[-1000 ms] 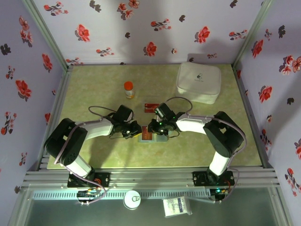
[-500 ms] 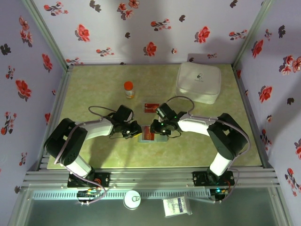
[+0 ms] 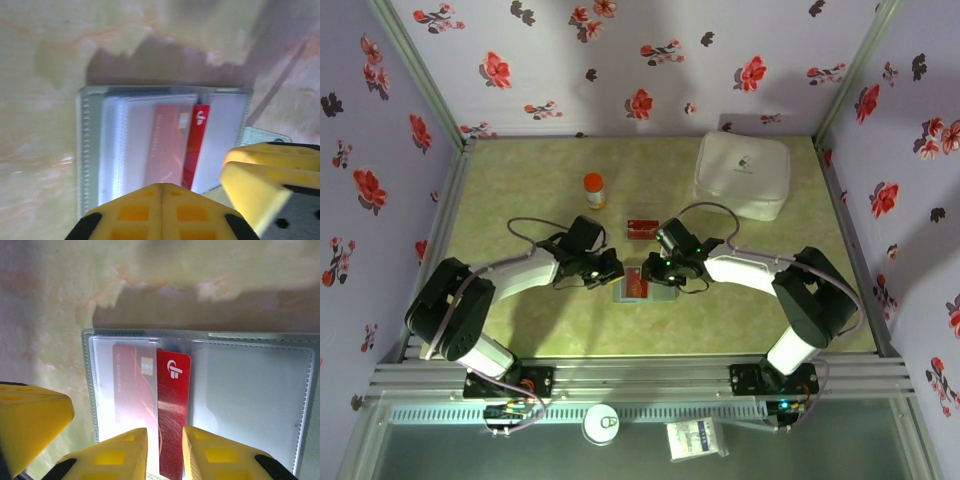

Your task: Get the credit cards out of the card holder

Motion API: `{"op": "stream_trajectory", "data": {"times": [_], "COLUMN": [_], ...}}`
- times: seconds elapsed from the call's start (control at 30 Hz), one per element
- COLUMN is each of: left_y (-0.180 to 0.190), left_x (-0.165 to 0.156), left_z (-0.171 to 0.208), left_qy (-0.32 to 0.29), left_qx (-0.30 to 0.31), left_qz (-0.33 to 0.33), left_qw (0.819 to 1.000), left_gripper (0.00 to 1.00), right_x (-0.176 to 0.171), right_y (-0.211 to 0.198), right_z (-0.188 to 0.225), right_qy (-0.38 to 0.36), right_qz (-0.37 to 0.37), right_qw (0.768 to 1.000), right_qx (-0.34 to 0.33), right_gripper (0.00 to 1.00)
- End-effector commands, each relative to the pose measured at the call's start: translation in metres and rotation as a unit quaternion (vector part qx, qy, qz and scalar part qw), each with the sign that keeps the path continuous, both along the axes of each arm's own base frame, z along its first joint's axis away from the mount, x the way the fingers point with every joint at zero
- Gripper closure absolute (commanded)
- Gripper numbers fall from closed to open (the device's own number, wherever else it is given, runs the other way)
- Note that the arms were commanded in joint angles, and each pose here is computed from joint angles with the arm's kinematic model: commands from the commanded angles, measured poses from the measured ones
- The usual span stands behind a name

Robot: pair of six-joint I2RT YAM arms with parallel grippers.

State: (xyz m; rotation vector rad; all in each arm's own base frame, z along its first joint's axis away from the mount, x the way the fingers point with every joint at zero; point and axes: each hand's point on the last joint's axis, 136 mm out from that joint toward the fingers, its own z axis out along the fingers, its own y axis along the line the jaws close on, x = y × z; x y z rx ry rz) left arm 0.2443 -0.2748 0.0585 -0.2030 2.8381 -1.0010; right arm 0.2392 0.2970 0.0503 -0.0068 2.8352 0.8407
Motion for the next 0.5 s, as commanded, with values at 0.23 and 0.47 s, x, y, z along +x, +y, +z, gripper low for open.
{"op": "stream_trajectory", "data": {"times": [0.23, 0.47], "left_y": [-0.006, 0.000], "left_x": [-0.004, -0.007], "left_z": [-0.026, -0.036], "left_qy": [0.017, 0.024], "left_qx": [0.041, 0.063], "left_qz": [-0.025, -0.027], "left_qw": [0.999, 0.997], "left_gripper": [1.00, 1.00], "right_x": [-0.006, -0.004], "right_y": [-0.001, 0.001], "right_z": [-0.008, -0.015], "right_qy": [0.018, 0.028], "right_qz": [-0.005, -0.006], "right_qw": [1.000, 0.999], "right_qx": [0.014, 0.023], "right_gripper": [0.74, 0.73]}}
